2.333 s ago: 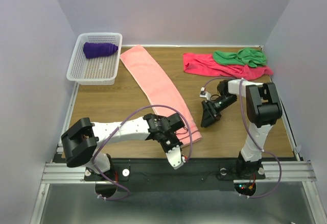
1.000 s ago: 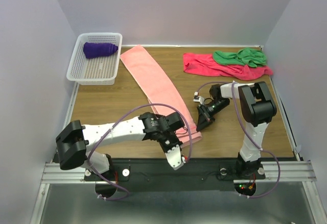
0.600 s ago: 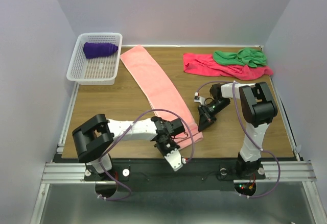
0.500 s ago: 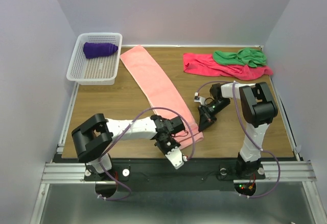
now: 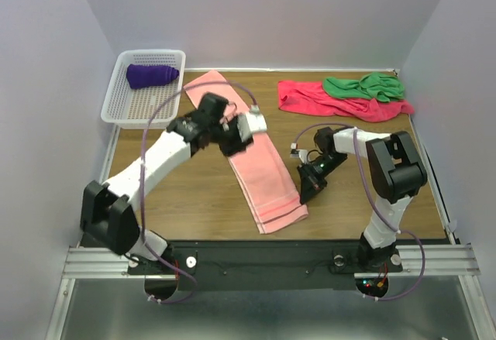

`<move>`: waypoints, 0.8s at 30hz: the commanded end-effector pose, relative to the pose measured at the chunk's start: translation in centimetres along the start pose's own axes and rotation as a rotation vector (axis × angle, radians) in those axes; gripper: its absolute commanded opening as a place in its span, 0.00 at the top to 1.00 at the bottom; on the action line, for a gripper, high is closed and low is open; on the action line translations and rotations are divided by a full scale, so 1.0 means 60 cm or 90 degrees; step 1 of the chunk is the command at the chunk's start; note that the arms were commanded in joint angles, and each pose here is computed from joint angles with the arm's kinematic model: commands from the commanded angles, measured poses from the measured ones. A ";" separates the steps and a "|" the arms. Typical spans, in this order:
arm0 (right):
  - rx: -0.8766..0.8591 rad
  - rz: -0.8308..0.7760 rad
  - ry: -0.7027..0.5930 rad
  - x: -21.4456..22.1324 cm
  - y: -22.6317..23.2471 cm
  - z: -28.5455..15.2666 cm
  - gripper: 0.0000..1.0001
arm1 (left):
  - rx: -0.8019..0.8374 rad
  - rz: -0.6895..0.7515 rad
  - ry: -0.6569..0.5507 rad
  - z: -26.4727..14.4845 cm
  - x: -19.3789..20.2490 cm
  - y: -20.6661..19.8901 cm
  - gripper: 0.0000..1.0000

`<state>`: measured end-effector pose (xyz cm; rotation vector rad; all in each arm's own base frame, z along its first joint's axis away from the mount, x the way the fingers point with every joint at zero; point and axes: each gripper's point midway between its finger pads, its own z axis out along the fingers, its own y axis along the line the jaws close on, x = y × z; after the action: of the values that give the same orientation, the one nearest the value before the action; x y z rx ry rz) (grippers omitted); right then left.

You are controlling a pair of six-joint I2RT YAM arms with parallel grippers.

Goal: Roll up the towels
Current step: Fold the towel

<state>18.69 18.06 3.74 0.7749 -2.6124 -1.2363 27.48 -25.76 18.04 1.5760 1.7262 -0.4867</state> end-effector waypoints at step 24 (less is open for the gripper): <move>-0.041 -0.017 0.052 -0.001 0.055 0.046 0.99 | -0.399 -0.646 0.159 0.206 0.218 0.408 0.72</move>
<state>16.22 20.75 4.14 0.8544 -2.5155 -1.2168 52.68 -20.01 4.42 0.2972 2.5038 -0.1085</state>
